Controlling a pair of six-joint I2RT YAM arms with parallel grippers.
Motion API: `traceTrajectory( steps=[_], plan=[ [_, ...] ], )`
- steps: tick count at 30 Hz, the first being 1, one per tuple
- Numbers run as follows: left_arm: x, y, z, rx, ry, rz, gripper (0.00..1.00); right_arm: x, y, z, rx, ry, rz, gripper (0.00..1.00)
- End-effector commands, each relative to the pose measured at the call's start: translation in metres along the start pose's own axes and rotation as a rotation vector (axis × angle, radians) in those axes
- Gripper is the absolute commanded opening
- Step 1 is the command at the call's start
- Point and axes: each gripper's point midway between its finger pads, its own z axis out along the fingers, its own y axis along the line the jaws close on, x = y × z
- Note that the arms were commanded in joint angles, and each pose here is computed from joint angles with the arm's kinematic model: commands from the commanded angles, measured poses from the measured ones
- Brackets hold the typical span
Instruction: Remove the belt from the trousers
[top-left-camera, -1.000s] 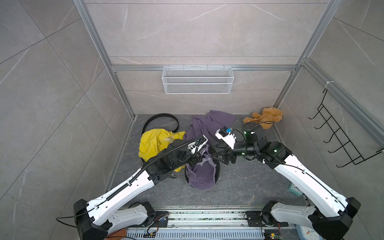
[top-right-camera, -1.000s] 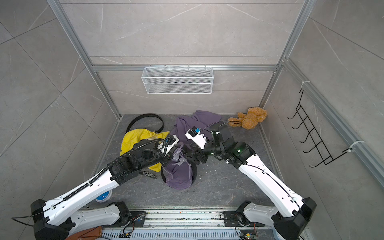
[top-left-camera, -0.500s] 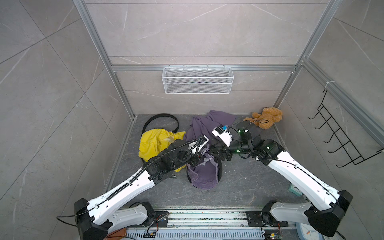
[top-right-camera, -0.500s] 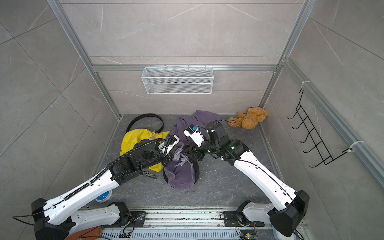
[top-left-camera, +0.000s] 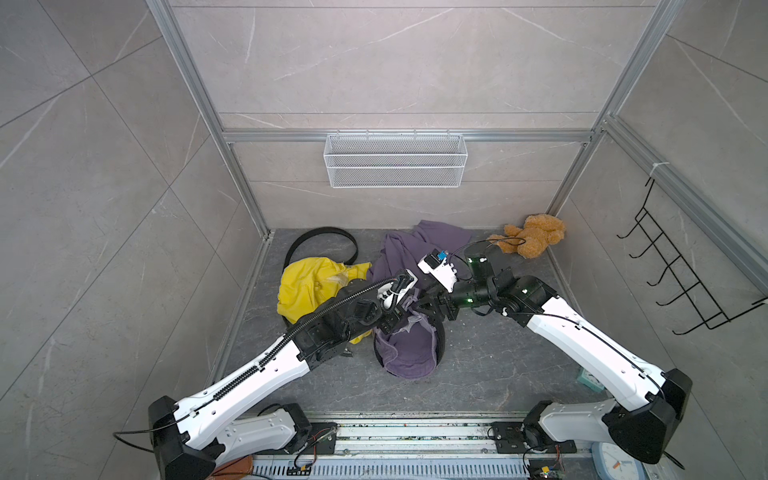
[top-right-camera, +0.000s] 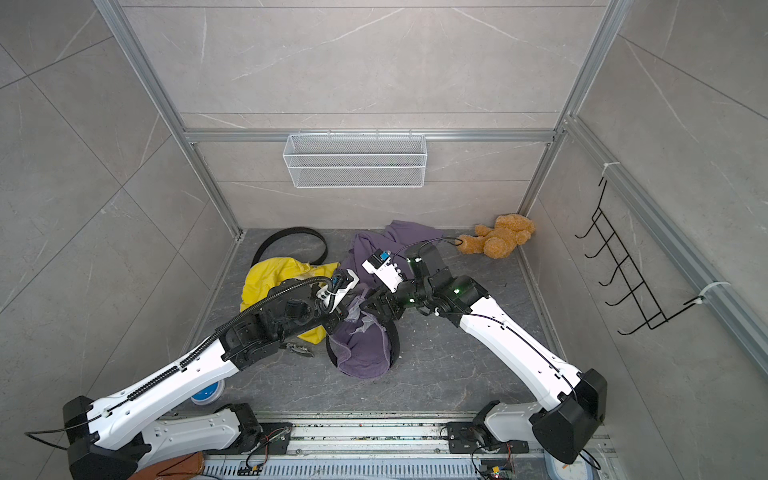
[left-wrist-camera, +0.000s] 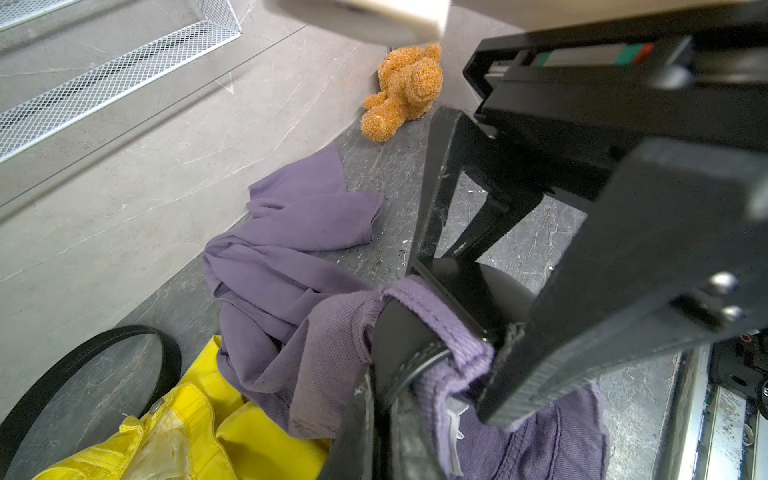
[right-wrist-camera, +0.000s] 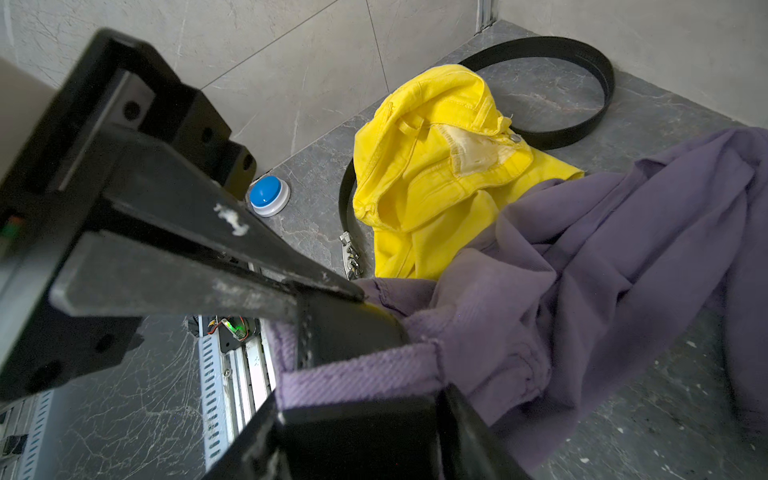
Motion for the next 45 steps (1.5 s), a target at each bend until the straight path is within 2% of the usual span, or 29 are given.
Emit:
traceTrajectory(
  steps=[1, 2, 5, 7, 15, 27, 31, 41, 45],
  plan=[
    [-0.065, 0.004, -0.024, 0.0, -0.24, -0.042, 0.0, -0.005, -0.007, 0.003, 0.027, -0.014, -0.002, 0.52],
    [-0.065, 0.004, -0.023, 0.001, -0.239, -0.042, 0.0, -0.006, -0.007, 0.003, 0.028, -0.019, 0.0, 0.48],
    [-0.063, 0.004, -0.023, -0.001, -0.231, -0.04, 0.0, -0.008, -0.007, 0.002, 0.031, -0.028, 0.0, 0.26],
    [-0.06, 0.005, -0.023, -0.007, -0.22, -0.039, 0.0, -0.008, -0.007, 0.001, 0.033, -0.032, -0.001, 0.21],
    [-0.047, 0.009, -0.028, -0.036, -0.185, -0.049, 0.0, -0.012, -0.014, -0.014, 0.032, -0.097, 0.052, 0.14],
    [-0.013, 0.03, -0.031, -0.178, -0.097, -0.036, 0.0, -0.01, -0.03, -0.034, 0.048, -0.163, 0.118, 0.01],
    [-0.005, 0.034, -0.032, -0.209, -0.082, -0.04, 0.0, -0.009, -0.036, -0.044, 0.065, -0.191, 0.141, 0.0],
    [0.001, 0.066, -0.047, -0.393, -0.084, -0.092, 0.0, 0.0, -0.046, -0.054, 0.105, -0.182, 0.168, 0.0],
    [0.005, 0.086, -0.059, -0.507, -0.094, -0.14, 0.0, 0.0, -0.049, -0.059, 0.124, -0.189, 0.173, 0.0]
  ],
)
